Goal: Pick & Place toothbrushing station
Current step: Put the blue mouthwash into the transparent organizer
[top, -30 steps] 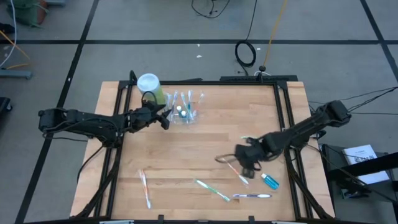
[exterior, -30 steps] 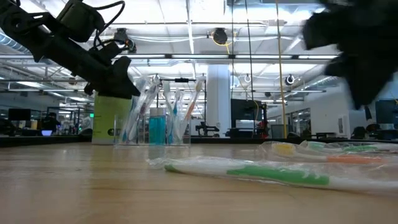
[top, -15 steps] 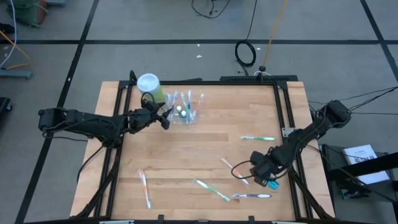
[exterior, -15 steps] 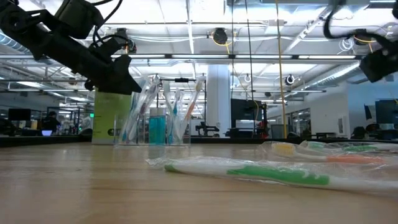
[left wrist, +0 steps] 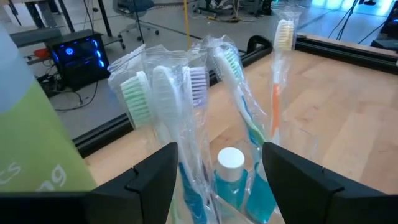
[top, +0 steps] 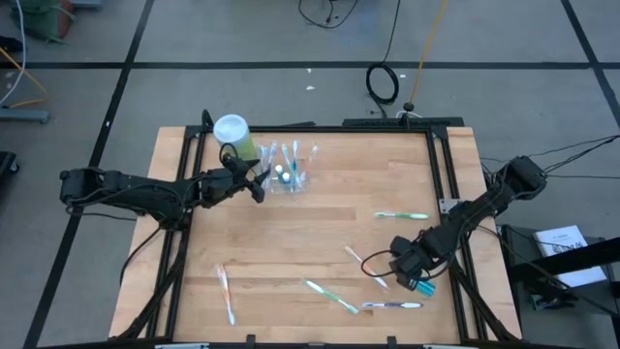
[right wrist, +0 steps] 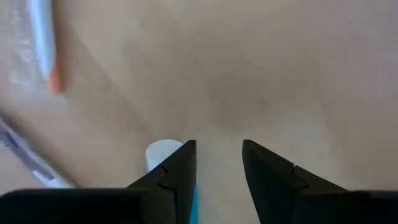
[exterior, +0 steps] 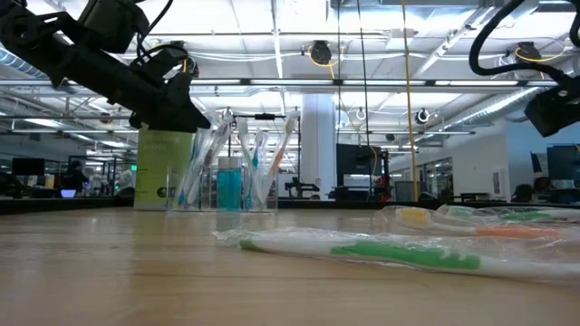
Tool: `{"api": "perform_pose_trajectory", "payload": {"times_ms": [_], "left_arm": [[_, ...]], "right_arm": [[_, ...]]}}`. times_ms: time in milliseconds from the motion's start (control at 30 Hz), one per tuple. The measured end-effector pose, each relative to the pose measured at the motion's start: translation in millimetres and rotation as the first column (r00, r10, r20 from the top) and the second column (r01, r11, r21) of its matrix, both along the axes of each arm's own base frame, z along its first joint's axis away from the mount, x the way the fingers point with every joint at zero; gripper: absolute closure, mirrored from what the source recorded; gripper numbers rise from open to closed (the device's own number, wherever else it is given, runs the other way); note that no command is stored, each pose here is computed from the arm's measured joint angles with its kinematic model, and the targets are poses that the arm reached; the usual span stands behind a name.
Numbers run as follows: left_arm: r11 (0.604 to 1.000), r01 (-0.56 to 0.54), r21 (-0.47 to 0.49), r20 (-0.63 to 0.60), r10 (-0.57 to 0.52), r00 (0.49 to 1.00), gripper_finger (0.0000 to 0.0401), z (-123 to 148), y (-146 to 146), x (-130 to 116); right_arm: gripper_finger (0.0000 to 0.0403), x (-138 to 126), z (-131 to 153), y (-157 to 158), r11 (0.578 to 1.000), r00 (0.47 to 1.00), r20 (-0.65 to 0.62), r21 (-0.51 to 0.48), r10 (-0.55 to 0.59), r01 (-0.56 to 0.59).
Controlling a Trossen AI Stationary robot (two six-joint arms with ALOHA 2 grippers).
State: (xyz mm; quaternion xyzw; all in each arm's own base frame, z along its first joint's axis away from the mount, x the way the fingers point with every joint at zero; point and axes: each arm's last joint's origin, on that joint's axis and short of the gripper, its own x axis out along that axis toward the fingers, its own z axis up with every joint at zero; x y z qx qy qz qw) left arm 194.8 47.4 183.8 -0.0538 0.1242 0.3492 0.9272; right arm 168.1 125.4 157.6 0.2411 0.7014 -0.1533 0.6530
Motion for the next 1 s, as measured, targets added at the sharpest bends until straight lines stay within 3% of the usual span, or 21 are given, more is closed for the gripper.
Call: {"api": "perform_pose_trajectory", "payload": {"times_ms": [167,467,733,867,1000], "left_arm": [[1.0,-0.01,0.007,0.002,0.01,1.0,0.016,0.5,0.3,-0.1],[0.998,0.001,0.057,0.035,-0.003,0.999,0.016,6.5,0.6,1.6],[0.997,0.007,0.079,0.018,-0.009,1.0,0.016,6.8,0.8,1.6],[0.996,0.01,0.085,0.012,-0.011,1.0,0.016,6.8,0.8,1.6],[0.996,0.01,0.086,0.011,-0.011,1.0,0.016,6.7,0.8,1.6]], "right_arm": [[0.0277,1.3,0.7,-0.5,0.999,1.0,-0.012,0.035,-0.016,0.016],[0.0275,18.0,1.9,-6.0,0.999,0.988,0.151,0.015,0.035,-0.038],[0.0212,32.3,3.3,-16.0,0.994,0.958,0.266,-0.042,0.111,-0.104],[0.0184,32.7,3.6,-16.2,0.991,0.968,0.229,0.06,0.099,-0.115],[0.0182,28.7,5.2,-10.5,0.974,0.988,0.149,0.211,0.05,-0.081]]}}
